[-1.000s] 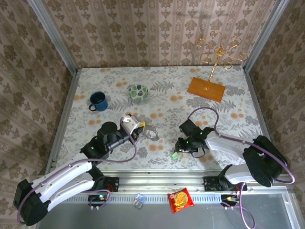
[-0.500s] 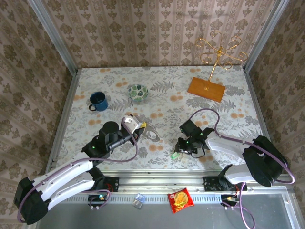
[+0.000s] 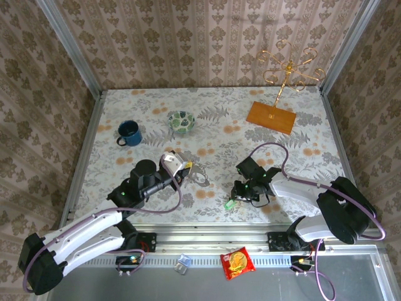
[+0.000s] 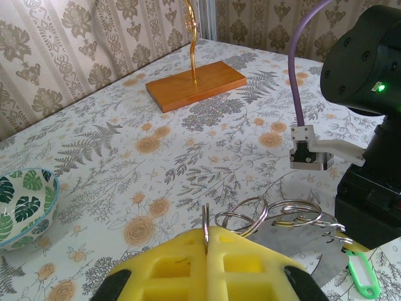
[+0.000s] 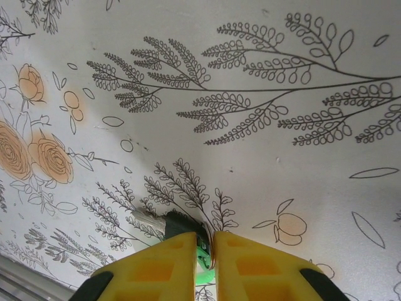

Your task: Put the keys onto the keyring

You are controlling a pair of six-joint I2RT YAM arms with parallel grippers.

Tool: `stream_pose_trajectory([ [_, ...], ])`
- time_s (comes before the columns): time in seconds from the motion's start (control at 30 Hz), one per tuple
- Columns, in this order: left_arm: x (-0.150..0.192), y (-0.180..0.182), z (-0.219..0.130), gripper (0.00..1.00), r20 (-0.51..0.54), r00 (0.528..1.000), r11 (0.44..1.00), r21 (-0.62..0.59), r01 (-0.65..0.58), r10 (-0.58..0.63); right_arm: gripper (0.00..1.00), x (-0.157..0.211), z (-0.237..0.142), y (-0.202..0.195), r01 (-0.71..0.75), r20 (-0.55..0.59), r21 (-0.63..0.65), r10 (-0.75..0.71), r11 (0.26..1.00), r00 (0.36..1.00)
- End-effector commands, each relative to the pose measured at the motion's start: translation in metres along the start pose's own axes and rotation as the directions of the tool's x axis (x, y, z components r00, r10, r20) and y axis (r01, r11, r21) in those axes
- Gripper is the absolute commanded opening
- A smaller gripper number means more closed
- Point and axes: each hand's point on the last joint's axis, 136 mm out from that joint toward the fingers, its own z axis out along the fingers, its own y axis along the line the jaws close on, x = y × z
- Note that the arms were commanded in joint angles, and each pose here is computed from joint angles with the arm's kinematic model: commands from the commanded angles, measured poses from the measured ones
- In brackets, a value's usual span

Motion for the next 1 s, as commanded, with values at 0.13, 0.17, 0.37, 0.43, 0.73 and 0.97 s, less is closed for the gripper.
stream_pose_trajectory([
  [0.13,-0.019,-0.004,-0.002,0.0,0.051,0.998,0.999,0.019,-0.029,0.028,0.14,0.002,0.003,-0.009,-0.007,-0.009,0.023,0.008,1.0,1.0],
  [0.17,-0.019,-0.004,-0.002,0.0,0.051,0.998,0.999,0.02,-0.029,0.027,0.13,0.002,0.003,-0.008,-0.007,-0.009,0.023,0.007,1.0,1.0],
  [0.37,-0.019,-0.006,-0.002,0.0,0.049,0.998,0.999,0.025,-0.032,0.031,0.07,0.002,0.002,-0.008,-0.002,-0.011,0.022,0.002,1.0,1.0],
  [0.43,-0.018,-0.006,-0.002,0.0,0.047,0.998,0.999,0.026,-0.032,0.031,0.05,0.002,0.002,-0.009,0.0,-0.014,0.023,0.0,1.0,1.0],
  [0.73,-0.016,-0.007,-0.002,0.0,0.033,0.999,0.999,0.031,-0.038,0.037,0.0,0.002,-0.004,-0.011,0.055,-0.009,0.025,-0.055,0.998,0.998],
  [0.97,-0.012,-0.009,0.002,0.0,0.022,0.999,0.999,0.04,-0.026,0.026,0.0,-0.008,-0.043,0.018,0.282,0.135,-0.078,-0.27,0.956,0.953],
])
